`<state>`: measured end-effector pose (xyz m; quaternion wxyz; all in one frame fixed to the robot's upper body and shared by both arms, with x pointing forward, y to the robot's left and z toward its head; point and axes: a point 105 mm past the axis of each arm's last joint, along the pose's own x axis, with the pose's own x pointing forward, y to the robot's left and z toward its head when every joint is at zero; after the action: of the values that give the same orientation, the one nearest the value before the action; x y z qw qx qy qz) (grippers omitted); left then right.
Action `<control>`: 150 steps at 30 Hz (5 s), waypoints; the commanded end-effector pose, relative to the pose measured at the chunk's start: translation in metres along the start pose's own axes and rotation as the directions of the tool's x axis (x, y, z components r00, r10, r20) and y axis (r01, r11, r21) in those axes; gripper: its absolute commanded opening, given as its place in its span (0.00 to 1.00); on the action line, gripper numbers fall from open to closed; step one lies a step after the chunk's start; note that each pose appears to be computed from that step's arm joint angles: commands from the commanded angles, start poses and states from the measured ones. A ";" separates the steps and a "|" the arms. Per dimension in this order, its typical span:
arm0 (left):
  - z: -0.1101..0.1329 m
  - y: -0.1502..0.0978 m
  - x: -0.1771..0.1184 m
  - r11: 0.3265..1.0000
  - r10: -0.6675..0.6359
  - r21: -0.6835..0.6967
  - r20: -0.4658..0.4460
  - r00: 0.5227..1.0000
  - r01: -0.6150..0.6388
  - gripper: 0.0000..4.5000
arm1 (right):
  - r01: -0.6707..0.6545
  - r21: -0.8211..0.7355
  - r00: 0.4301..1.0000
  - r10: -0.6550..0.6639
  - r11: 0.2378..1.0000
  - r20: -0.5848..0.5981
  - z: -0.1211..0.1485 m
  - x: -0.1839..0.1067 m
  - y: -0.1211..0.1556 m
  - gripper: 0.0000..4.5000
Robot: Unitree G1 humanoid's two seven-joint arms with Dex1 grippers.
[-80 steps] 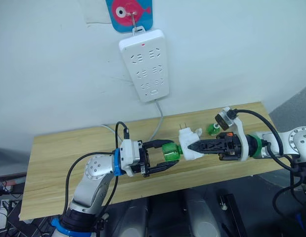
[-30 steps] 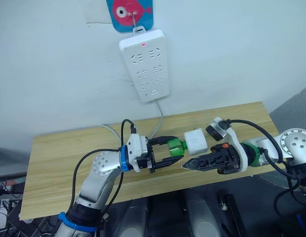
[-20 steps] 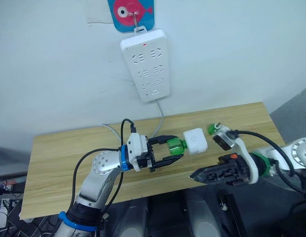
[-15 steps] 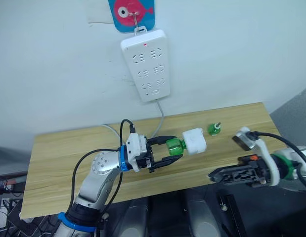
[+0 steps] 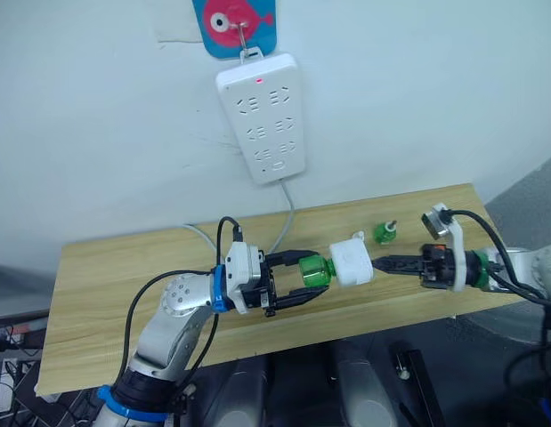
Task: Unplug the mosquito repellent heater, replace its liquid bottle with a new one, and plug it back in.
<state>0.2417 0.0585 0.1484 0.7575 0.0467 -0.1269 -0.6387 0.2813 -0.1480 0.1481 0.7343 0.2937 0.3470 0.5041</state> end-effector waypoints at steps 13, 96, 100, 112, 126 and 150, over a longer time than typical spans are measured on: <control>0.015 -0.001 0.005 1.000 -0.001 0.004 0.046 0.999 0.000 0.50 | -0.163 -0.026 0.984 0.160 0.986 -0.077 -0.012 0.026 0.036 0.01; 0.001 0.008 0.002 0.999 0.036 0.035 0.012 0.999 -0.037 0.50 | -0.208 -0.126 0.961 0.178 0.970 -0.213 -0.034 0.034 0.094 0.01; 0.002 0.008 0.003 0.999 0.037 0.034 0.017 0.999 -0.037 0.50 | -0.189 -0.126 0.964 0.159 0.974 -0.213 -0.036 0.033 0.091 0.01; 0.003 0.008 -0.001 0.923 0.063 -0.383 0.033 0.997 -0.046 0.50 | -0.085 -0.335 0.976 0.011 0.938 -0.217 -0.043 0.025 0.077 0.01; 0.004 0.000 -0.036 0.352 -0.052 -0.935 0.031 0.998 0.047 0.50 | -0.103 -0.975 0.991 -0.064 0.197 -0.117 -0.020 -0.009 0.042 0.86; 0.014 -0.020 -0.033 0.199 -0.231 -0.973 0.071 0.970 0.118 0.50 | -0.213 -0.935 0.944 0.186 -0.283 -0.272 -0.031 0.045 0.075 0.99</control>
<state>0.2208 0.0900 0.1467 0.5620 -0.3996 0.3437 -0.6375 0.2317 -0.0796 0.1758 0.5976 -0.3324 -0.2140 0.6976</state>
